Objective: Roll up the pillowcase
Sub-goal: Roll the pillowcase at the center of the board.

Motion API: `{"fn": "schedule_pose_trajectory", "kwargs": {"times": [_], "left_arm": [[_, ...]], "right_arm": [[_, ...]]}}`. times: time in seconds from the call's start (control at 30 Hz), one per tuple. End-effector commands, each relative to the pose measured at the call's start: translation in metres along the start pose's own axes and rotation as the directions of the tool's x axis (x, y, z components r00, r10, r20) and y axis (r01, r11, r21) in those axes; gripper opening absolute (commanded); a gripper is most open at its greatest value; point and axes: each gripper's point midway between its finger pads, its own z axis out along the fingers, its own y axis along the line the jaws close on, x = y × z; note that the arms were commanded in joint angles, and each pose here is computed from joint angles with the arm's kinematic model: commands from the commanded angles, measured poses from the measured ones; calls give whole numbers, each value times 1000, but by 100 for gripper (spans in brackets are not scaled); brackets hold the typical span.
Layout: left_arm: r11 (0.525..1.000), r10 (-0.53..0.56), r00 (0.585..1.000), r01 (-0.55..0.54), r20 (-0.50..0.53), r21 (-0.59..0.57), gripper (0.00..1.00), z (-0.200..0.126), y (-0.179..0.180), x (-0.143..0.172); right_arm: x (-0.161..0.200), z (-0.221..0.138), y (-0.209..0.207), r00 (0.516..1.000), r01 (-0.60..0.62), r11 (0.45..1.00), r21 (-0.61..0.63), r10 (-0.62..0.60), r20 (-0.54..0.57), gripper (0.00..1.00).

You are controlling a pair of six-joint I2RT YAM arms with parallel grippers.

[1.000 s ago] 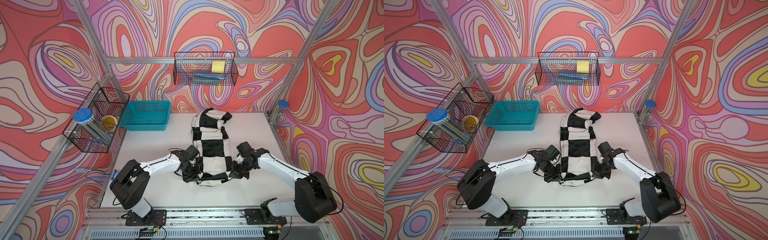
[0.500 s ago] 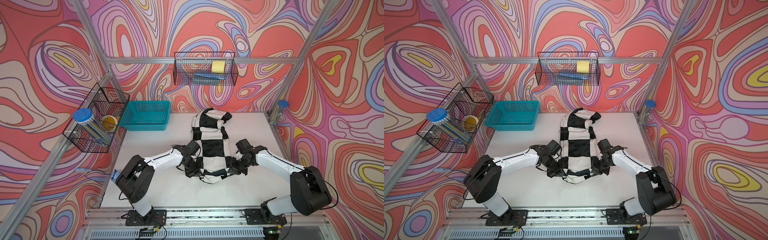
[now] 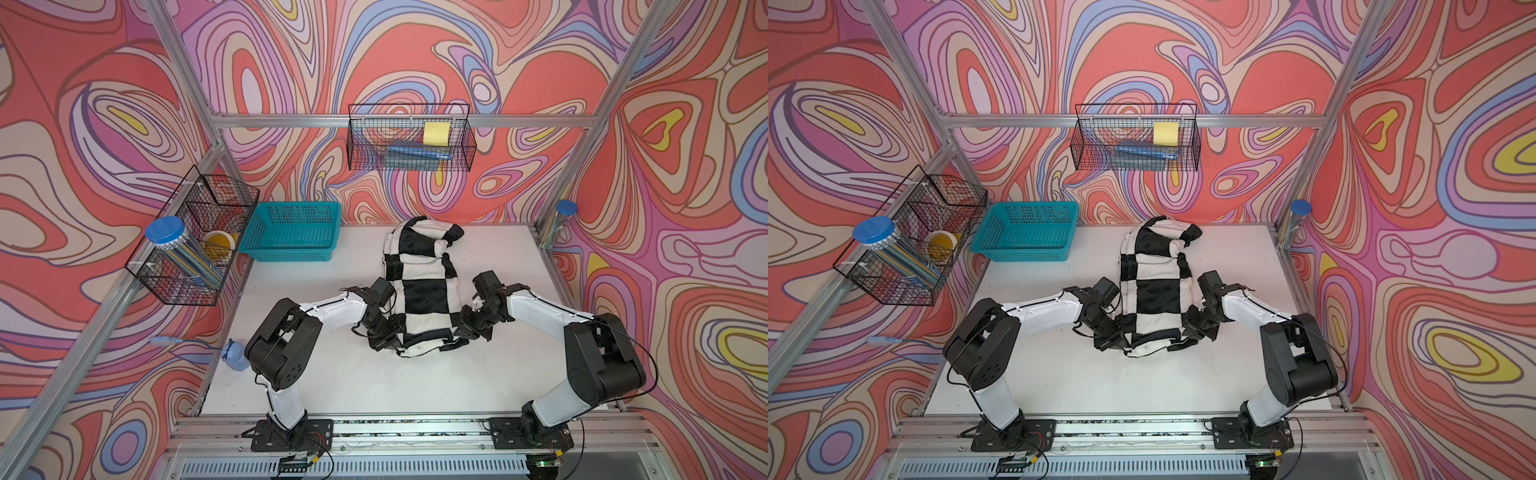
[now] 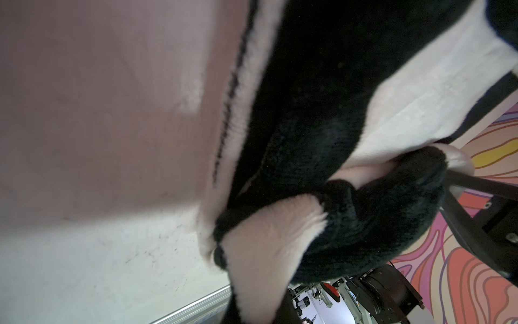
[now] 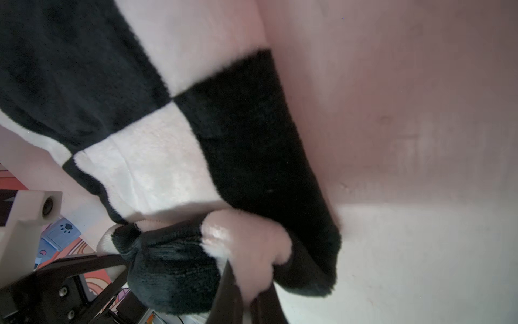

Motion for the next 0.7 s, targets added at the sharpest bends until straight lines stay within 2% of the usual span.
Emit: {"fn": "schedule_pose_trajectory", "kwargs": {"times": [0.0,0.1,0.13,0.23,0.27,0.3,0.37,0.4,0.43,0.53,0.67], "left_arm": [[999,32,999,-33,31,23,18,-10,-7,-11],[997,72,994,-72,87,1,51,-32,-9,-12],[996,90,989,-88,113,-26,58,-42,-8,-10],[986,163,971,-156,175,-55,66,-70,-11,-1],[974,225,956,-217,187,-66,66,-78,-16,6],[961,275,943,-262,189,-91,64,-82,-19,12],[912,406,901,-391,150,-122,44,-82,-32,33],[886,457,881,-440,122,-146,27,-79,-36,42],[847,524,847,-508,89,-158,0,-75,-44,56],[759,642,766,-641,-34,-115,0,-49,-61,91],[704,678,721,-693,-146,-156,0,-15,-58,103]], "right_arm": [[-14,3,5,999,6,1000,-14,-6,35,0],[-16,7,2,1000,-3,1000,-4,3,27,0],[-17,9,1,1000,-7,1000,1,7,27,0],[-19,10,0,999,-14,1000,11,13,33,1],[-20,11,0,999,-16,1000,14,16,32,1],[-20,12,-1,999,-20,1000,13,20,33,1],[-20,14,-2,999,-25,1000,16,25,28,1],[-21,15,-1,999,-25,1000,15,24,29,1],[-22,15,-1,999,-25,1000,15,25,28,1],[-23,15,-2,999,-24,999,26,23,30,1],[-23,14,-2,999,-23,999,28,22,30,1]]}}
